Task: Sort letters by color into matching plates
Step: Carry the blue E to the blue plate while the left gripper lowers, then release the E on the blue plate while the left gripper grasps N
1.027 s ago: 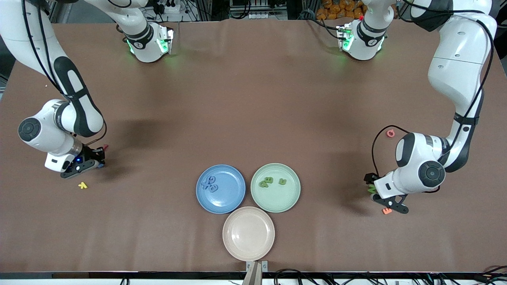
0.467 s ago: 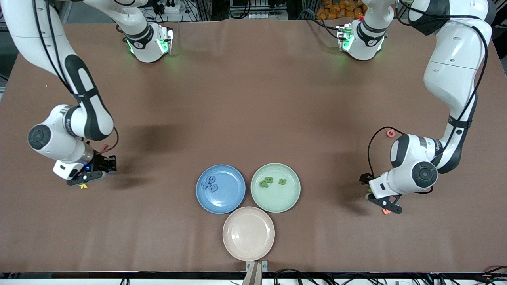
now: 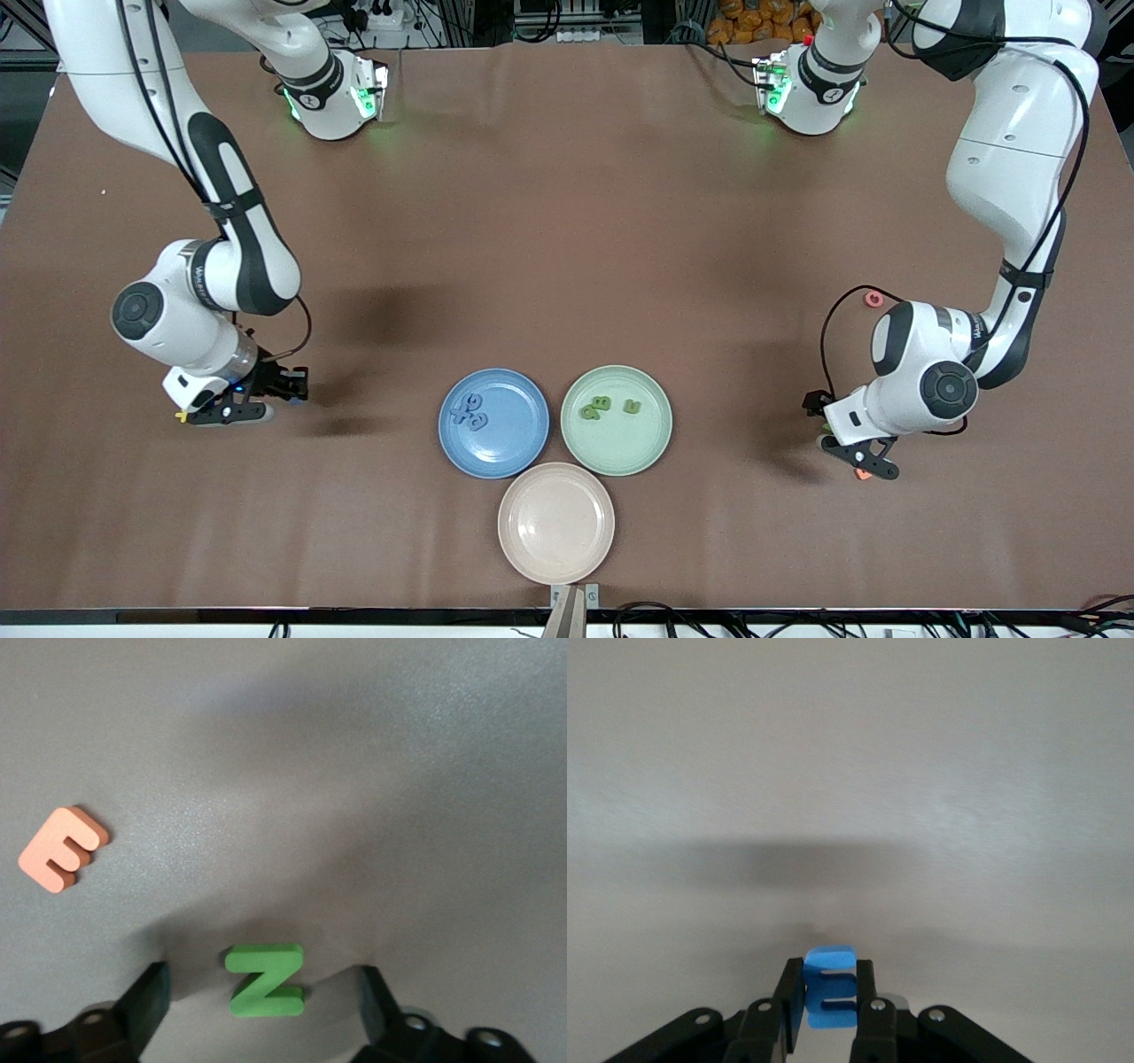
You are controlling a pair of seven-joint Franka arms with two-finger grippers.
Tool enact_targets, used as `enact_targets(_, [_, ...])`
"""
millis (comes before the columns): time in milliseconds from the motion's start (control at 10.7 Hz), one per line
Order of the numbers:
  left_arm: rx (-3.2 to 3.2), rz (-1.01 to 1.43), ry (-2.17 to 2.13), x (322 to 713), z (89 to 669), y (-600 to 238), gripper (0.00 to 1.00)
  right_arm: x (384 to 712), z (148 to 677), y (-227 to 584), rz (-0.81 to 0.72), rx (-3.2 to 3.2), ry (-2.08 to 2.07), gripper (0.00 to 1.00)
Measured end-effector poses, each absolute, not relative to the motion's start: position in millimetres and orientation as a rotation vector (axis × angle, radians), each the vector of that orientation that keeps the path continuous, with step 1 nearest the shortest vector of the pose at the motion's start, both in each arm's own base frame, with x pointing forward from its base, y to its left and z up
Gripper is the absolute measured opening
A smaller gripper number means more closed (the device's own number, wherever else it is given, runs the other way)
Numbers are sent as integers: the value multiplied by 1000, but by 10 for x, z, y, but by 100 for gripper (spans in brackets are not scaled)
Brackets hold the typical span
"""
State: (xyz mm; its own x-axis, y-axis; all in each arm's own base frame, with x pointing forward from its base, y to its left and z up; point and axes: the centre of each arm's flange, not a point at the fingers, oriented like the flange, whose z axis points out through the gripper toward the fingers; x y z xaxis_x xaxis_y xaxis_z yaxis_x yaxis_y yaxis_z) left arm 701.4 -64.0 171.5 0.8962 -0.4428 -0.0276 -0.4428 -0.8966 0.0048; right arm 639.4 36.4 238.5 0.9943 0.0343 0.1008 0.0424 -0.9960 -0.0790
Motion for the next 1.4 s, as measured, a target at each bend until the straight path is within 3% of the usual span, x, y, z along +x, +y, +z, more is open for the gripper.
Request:
enact_targets(373, [-3115,15,438,7059,1802,-659,38,6490,2451,1295,-169,-3010,100,28])
enact_targets(840, [-3122,15,414,7051,1807,-752,35,6572,2386,2244,-182,-2963,226,28])
enact_targets(1400, [-3174,-62,209,7144,2037,-1008,35,6448,2354,3219,-177,-2909,260,28])
